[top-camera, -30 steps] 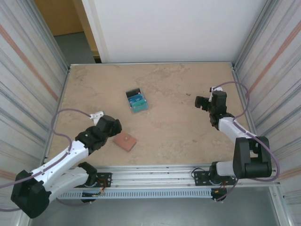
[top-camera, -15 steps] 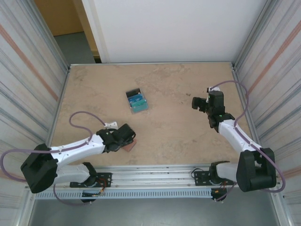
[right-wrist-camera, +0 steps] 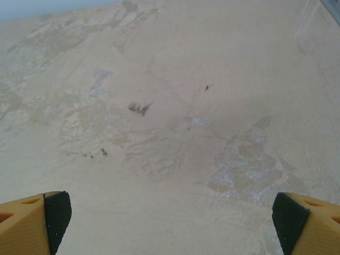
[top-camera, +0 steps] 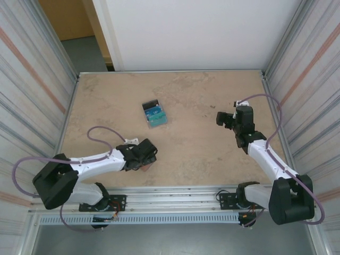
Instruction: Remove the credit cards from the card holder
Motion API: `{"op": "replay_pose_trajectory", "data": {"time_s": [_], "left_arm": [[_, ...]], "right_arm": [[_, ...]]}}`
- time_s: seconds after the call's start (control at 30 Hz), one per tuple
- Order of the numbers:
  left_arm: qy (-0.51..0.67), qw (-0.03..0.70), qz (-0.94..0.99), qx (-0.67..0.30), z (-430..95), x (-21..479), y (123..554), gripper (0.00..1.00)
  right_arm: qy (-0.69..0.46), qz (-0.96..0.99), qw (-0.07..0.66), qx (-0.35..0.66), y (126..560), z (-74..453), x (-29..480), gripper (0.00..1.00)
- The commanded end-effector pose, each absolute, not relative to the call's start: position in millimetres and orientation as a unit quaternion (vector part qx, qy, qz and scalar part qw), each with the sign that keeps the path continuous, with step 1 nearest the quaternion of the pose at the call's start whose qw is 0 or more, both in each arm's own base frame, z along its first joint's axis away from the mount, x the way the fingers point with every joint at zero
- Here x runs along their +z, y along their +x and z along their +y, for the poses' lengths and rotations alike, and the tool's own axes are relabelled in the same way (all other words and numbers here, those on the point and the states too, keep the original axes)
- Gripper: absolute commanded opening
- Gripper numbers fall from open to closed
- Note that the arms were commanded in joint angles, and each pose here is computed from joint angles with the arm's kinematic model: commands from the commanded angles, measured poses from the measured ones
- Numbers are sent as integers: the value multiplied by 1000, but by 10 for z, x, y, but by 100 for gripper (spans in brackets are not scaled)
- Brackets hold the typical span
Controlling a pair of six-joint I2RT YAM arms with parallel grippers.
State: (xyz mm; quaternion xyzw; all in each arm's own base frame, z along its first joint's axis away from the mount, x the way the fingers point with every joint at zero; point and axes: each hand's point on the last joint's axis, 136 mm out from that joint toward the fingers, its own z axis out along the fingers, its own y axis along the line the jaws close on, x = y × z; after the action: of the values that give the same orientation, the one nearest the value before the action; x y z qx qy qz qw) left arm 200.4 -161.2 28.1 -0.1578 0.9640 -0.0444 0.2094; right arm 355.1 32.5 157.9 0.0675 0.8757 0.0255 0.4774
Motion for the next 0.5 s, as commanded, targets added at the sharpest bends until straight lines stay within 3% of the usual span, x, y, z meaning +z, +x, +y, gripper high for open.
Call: {"op": "replay_pose_trajectory", "data": {"time_s": [0.0, 0.47], "left_arm": [[-141, 202, 968, -42, -1672, 267, 2049, 99], [25, 188, 981, -27, -1965, 226, 2246, 99]], "right_arm": [[77, 871, 484, 29, 3490, 324, 1632, 99], [87, 870, 484, 30, 3459, 366, 1708, 99]]}}
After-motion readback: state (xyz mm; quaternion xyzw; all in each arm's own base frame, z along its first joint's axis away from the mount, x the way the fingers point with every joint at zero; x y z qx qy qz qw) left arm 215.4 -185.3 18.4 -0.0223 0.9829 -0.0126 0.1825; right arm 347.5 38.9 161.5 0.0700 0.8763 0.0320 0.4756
